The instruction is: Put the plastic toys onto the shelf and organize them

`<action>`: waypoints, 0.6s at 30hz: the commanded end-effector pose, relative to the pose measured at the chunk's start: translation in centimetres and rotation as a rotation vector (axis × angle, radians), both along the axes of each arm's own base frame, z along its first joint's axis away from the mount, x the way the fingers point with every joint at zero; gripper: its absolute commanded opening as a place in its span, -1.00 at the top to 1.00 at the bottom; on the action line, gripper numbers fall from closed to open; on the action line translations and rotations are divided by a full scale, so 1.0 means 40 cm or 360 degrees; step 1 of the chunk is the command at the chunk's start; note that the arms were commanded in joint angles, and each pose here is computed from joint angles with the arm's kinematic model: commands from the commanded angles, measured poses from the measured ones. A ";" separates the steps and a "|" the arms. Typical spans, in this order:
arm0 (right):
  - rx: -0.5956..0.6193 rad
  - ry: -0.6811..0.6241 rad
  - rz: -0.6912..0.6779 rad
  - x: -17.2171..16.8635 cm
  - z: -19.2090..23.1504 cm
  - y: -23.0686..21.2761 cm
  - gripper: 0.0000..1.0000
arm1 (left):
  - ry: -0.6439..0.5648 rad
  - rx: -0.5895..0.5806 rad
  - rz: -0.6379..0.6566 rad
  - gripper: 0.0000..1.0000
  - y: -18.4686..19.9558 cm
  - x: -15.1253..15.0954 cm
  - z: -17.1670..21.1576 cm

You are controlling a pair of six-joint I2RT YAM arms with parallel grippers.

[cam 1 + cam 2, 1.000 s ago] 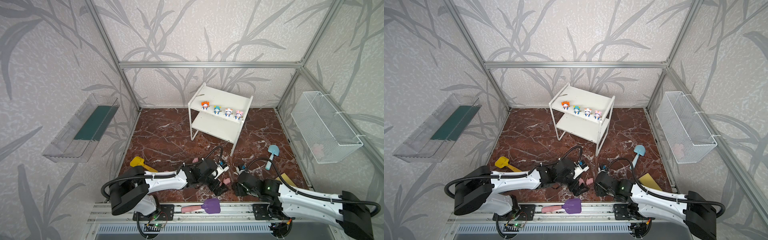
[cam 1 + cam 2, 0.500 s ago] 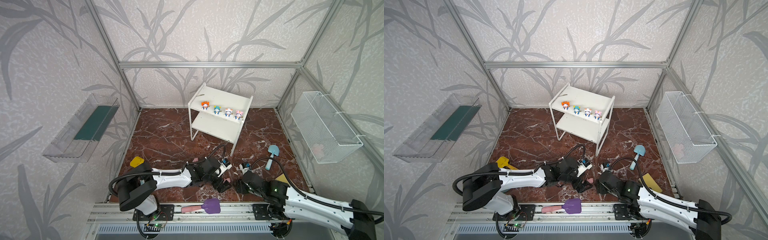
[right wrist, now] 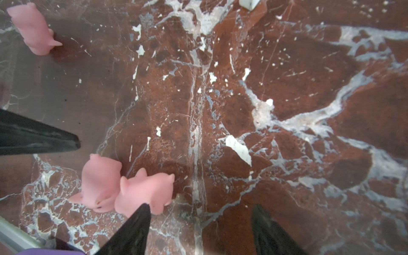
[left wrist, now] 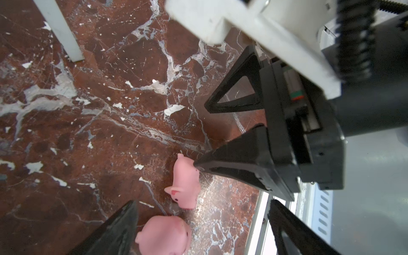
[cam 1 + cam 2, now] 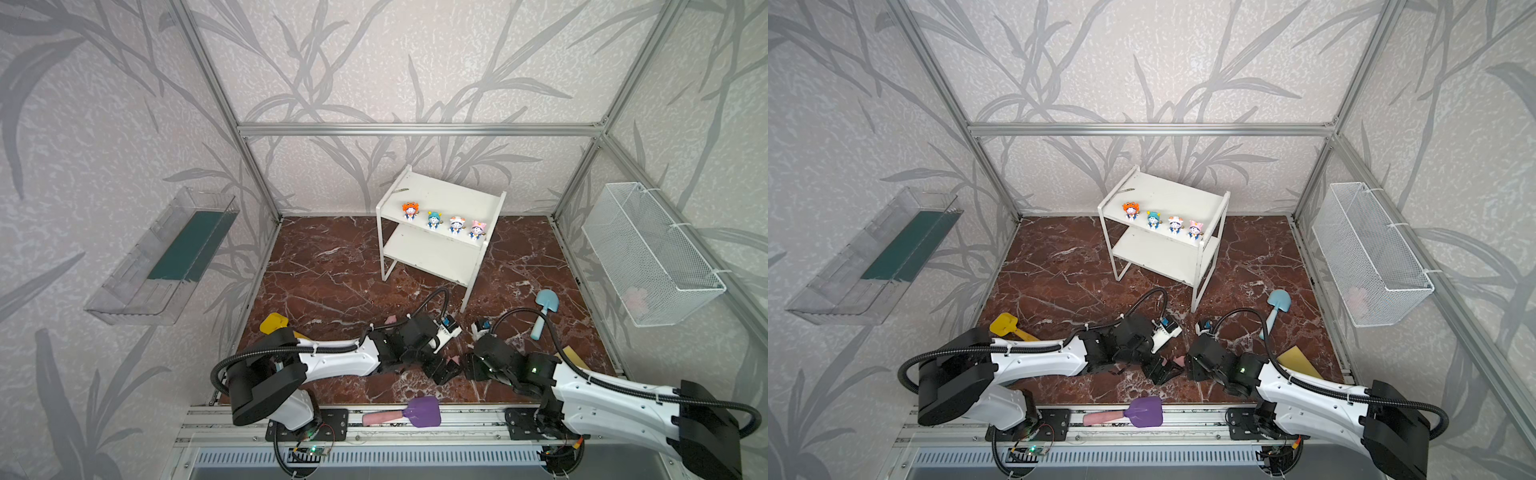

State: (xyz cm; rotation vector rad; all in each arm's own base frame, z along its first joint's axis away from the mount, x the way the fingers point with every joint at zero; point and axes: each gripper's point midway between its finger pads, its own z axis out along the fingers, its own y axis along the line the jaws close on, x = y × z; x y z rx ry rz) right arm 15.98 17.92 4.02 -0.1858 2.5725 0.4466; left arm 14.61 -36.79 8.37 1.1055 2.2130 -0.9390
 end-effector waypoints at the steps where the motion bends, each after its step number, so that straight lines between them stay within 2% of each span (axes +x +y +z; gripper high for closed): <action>1: 0.0067 -0.0065 0.0015 0.024 0.042 0.029 -0.45 | -0.0029 -0.0013 0.0042 -0.95 0.018 0.005 0.011; 10: 0.0044 -0.0014 0.0035 0.026 0.010 0.042 -0.45 | -0.0075 -0.0017 0.0128 -0.99 0.058 0.020 0.019; 18: -0.0019 0.0151 0.0057 -0.009 -0.033 0.036 -0.44 | -0.0120 0.0014 0.0193 -0.99 0.097 0.030 0.025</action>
